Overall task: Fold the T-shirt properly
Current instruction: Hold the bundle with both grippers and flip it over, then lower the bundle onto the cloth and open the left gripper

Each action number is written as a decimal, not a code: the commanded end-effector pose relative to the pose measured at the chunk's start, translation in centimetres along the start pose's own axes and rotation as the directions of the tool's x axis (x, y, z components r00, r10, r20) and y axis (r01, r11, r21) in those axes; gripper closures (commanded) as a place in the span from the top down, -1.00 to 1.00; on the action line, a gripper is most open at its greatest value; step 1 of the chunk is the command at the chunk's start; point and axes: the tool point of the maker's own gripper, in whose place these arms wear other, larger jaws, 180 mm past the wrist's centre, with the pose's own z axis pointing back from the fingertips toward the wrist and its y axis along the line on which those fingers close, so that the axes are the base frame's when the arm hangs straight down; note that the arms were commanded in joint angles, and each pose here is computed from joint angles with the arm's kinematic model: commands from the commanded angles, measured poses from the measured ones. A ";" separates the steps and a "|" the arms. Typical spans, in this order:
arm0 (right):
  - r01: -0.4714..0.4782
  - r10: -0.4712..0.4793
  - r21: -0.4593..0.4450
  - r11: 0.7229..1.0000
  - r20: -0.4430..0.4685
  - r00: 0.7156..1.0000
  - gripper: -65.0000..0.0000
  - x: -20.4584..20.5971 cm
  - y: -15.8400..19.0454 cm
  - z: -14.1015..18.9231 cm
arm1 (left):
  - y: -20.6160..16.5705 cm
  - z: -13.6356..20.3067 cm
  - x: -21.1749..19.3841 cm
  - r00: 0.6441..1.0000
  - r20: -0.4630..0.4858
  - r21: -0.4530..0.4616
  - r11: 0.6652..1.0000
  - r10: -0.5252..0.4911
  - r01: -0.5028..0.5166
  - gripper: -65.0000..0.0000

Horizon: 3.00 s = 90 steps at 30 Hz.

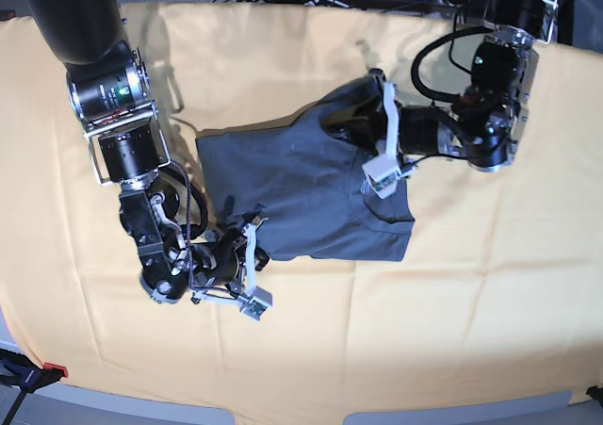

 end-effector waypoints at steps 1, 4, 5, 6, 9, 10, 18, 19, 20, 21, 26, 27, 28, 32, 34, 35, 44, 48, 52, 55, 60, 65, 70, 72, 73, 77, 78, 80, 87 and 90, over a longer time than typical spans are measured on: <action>-0.038 0.040 -0.033 0.999 0.058 0.998 -1.00 2.7 -1.2 1.2 | -0.5 -0.3 0.7 0.999 0.019 -0.011 0.999 -0.033 0.033 -1.00; -0.086 0.086 -0.020 0.996 0.002 0.996 -1.00 1.6 -0.4 0.6 | -0.9 -2.2 -1.8 0.995 -0.072 0.014 0.997 -0.072 0.074 -1.00; -0.100 0.100 -0.018 0.995 -0.020 0.995 -1.00 1.1 -0.3 0.5 | -0.7 -2.7 -2.7 0.991 -0.105 0.035 0.996 -0.077 0.081 -1.00; -0.114 0.113 -0.015 0.993 -0.041 0.993 -1.00 0.5 -0.3 0.4 | -0.5 -3.0 -3.6 0.988 -0.136 0.059 0.994 -0.078 0.087 -1.00; -0.139 0.137 -0.016 0.990 -0.095 0.986 -1.00 -1.4 -0.7 0.5 | 0.9 -3.2 -5.2 0.976 -0.198 0.148 0.982 -0.088 0.119 -1.00; -0.136 0.134 -0.012 0.991 -0.102 0.986 -1.00 -1.9 -0.9 0.7 | 1.5 -3.0 -5.4 0.972 -0.214 0.182 0.974 -0.092 0.133 -1.00; 0.026 -0.018 0.073 0.997 -0.102 0.995 -1.00 -5.0 -1.1 2.8 | 6.3 -0.5 -7.5 0.931 -0.351 0.390 0.890 -0.095 0.238 -1.00; 0.036 -0.028 0.082 0.996 -0.104 0.994 -1.00 -5.5 -0.9 3.0 | 6.9 -0.2 -7.7 0.927 -0.365 0.419 0.873 -0.089 0.249 -1.00; 0.037 -0.028 0.086 0.996 -0.102 0.994 -1.00 -5.8 -0.7 3.2 | 7.5 0.2 -7.8 0.923 -0.377 0.448 0.857 -0.079 0.256 -1.00; 0.038 -0.029 0.093 0.995 -0.099 0.995 -1.00 -6.2 -0.4 3.3 | 8.1 0.5 -7.9 0.921 -0.384 0.471 0.842 -0.072 0.262 -1.00; 0.004 0.010 0.124 0.992 -0.107 0.994 -1.00 -8.9 2.3 3.9 | 11.2 1.8 -8.7 0.908 -0.415 0.550 0.781 -0.053 0.296 -1.00; -0.006 0.020 0.134 0.991 -0.109 0.994 -1.00 -9.5 3.1 4.1 | 12.0 2.2 -8.7 0.904 -0.424 0.561 0.767 -0.057 0.312 -1.00; -0.014 0.030 0.144 0.990 -0.110 0.993 -1.00 -10.1 3.8 4.3 | 12.8 2.5 -8.6 0.900 -0.431 0.571 0.753 -0.065 0.328 -1.00; -0.016 0.037 0.169 0.986 -0.121 0.992 -1.00 -12.3 7.0 5.3 | 16.4 3.7 -7.3 0.904 -0.414 0.613 0.702 -0.105 0.362 -1.00; -0.008 0.031 0.165 0.986 -0.137 0.990 -1.00 -13.4 8.5 5.8 | 17.9 3.8 -6.0 0.920 -0.365 0.622 0.697 -0.145 0.357 -1.00; -0.004 0.027 0.166 0.986 -0.136 0.990 -1.00 -13.7 9.3 6.0 | 18.3 3.7 -5.1 0.926 -0.331 0.614 0.703 -0.182 0.358 -1.00; 0.182 -0.181 0.114 0.977 -0.018 0.983 -1.00 -13.9 13.0 7.8 | 18.5 2.4 1.1 0.912 -0.150 0.473 0.782 -0.381 0.405 -1.00; 0.293 -0.299 0.114 0.949 0.035 0.954 -1.00 -13.8 14.4 8.1 | 19.5 3.9 4.5 0.895 -0.147 0.493 0.753 -0.422 0.436 -1.00; 0.349 -0.361 0.148 0.925 0.060 0.931 -1.00 -13.7 16.4 8.0 | 20.2 5.3 8.0 0.900 -0.104 0.523 0.747 -0.422 0.411 -1.00; 0.375 -0.391 0.176 0.910 0.066 0.918 -1.00 -13.5 17.8 7.6 | 20.4 6.0 9.7 0.901 -0.081 0.536 0.744 -0.426 0.400 -1.00; 0.358 -0.382 0.182 0.916 0.120 0.916 -1.00 -11.6 17.9 8.0 | 21.7 8.2 10.5 0.897 -0.155 0.566 0.707 -0.415 0.425 -1.00; 0.282 -0.284 0.032 0.959 0.102 0.953 -1.00 -11.8 15.6 9.3 | 22.7 10.2 7.8 0.926 -0.234 0.581 0.720 -0.297 0.378 -1.00; 0.284 -0.269 -0.137 0.949 0.114 0.956 -1.00 -12.3 11.7 11.6 | 24.8 13.3 6.3 0.949 -0.266 0.689 0.655 -0.169 0.309 -1.00; 0.298 -0.276 -0.128 0.946 0.167 0.947 -1.00 -11.6 11.1 12.3 | 24.4 13.5 6.8 0.971 -0.182 0.690 0.684 -0.152 0.237 -1.00; 0.303 -0.277 -0.105 0.947 0.210 0.938 -1.00 -10.9 11.1 12.6 | 23.9 13.3 7.2 0.981 -0.125 0.674 0.713 -0.147 0.192 -1.00; 0.241 -0.217 -0.026 0.970 0.350 0.911 -1.00 -8.0 11.8 13.5 | 20.3 11.3 8.8 0.991 0.042 0.494 0.865 -0.129 0.092 -1.00; 0.212 -0.195 -0.003 0.977 0.387 0.901 -1.00 -7.2 12.2 13.8 | 19.4 10.9 9.3 0.991 0.082 0.447 0.892 -0.107 0.059 -1.00; 0.168 -0.165 0.034 0.985 0.451 0.877 -1.00 -5.9 12.9 14.3 | 17.6 9.9 10.2 0.983 0.178 0.341 0.940 -0.034 -0.029 -1.00; 0.134 -0.175 0.120 0.984 0.469 0.866 -1.00 -4.6 14.7 13.1 | 10.5 4.6 10.5 0.968 0.184 -0.067 0.984 0.172 -0.163 -1.00; 0.105 -0.150 0.126 0.986 0.435 0.888 -1.00 -4.9 15.5 12.0 | 8.0 2.2 9.0 0.975 0.111 -0.166 0.970 0.195 -0.175 -1.00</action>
